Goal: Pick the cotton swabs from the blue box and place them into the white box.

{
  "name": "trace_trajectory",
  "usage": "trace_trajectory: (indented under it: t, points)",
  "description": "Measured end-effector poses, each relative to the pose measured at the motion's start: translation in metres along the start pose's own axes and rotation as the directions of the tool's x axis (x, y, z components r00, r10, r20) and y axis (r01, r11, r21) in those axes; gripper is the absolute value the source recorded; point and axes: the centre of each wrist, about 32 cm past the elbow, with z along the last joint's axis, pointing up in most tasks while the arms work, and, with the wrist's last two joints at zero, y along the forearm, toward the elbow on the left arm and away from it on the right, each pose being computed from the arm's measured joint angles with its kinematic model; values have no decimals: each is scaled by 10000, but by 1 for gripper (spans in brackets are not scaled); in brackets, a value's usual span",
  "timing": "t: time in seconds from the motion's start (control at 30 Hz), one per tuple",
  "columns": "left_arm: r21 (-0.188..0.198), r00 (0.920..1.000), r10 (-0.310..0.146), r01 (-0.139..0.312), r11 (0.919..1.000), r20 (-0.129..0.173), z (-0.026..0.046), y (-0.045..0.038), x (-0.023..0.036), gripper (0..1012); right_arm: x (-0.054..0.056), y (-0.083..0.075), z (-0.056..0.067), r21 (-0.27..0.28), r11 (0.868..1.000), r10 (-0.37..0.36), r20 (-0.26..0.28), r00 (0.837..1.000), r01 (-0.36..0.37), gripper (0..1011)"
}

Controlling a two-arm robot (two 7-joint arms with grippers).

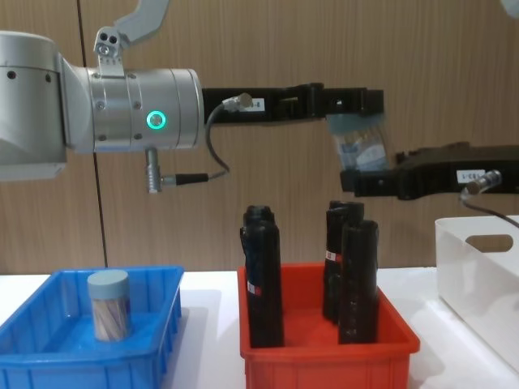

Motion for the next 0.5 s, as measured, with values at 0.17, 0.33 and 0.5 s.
trace_trajectory:
  t: [0.17, 0.33, 0.5]
  points:
    - [-7, 10000, 11, -11, 10000, 4, 1, 0, 0, 660, 1, 27, 5, 57, 10000, 50, 33, 10000, -50, 682]
    - [-13, 10000, 12, -12, 10000, 5, 0, 1, 0, 676, 4, 43, 10, 93, 9999, 57, 56, 10000, -57, 660]
    - [-2, 10000, -1, 1, 10000, -2, -1, 0, 0, 836, 8, 58, 19, 144, 9999, 18, 71, 10000, -19, 659]
